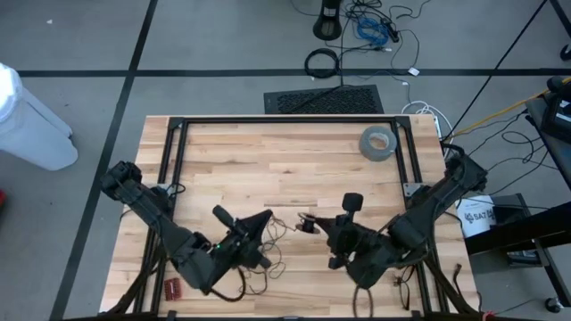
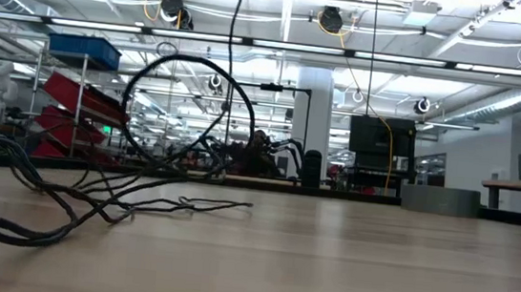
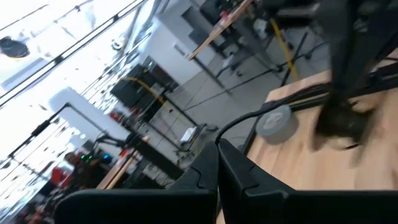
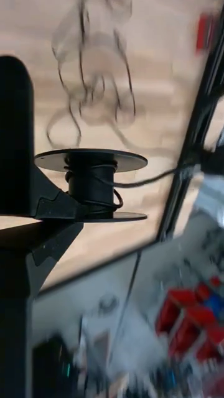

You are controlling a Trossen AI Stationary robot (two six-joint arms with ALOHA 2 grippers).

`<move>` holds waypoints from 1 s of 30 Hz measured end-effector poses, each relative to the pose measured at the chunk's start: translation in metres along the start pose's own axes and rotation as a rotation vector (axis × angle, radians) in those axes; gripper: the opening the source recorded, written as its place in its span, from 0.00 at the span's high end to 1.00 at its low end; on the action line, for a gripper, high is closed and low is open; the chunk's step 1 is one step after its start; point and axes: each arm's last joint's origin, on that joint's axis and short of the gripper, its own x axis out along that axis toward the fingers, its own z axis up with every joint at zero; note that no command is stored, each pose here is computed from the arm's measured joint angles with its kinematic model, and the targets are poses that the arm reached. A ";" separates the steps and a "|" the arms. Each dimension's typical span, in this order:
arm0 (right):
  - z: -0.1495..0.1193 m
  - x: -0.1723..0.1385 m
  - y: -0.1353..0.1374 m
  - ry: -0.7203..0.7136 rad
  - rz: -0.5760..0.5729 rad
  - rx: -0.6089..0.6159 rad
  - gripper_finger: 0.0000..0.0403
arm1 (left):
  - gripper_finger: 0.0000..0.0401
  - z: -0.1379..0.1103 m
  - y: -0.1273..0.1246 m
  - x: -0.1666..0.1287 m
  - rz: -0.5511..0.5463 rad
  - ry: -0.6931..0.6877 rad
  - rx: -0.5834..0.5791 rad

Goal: Coil cords
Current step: Uncoil the black wire from the spool

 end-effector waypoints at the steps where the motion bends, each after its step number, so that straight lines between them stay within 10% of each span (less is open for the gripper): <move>1: -0.001 0.005 0.003 -0.001 -0.039 -0.010 1.00 | 1.00 0.001 0.000 -0.004 -0.013 -0.013 0.003; 14: 0.000 0.064 -0.016 0.054 -0.400 -0.151 1.00 | 1.00 0.012 0.000 -0.025 -0.175 -0.184 -0.053; 30: 0.051 0.062 -0.100 -0.129 -0.344 0.034 1.00 | 1.00 0.004 -0.010 -0.009 -0.260 -0.194 -0.043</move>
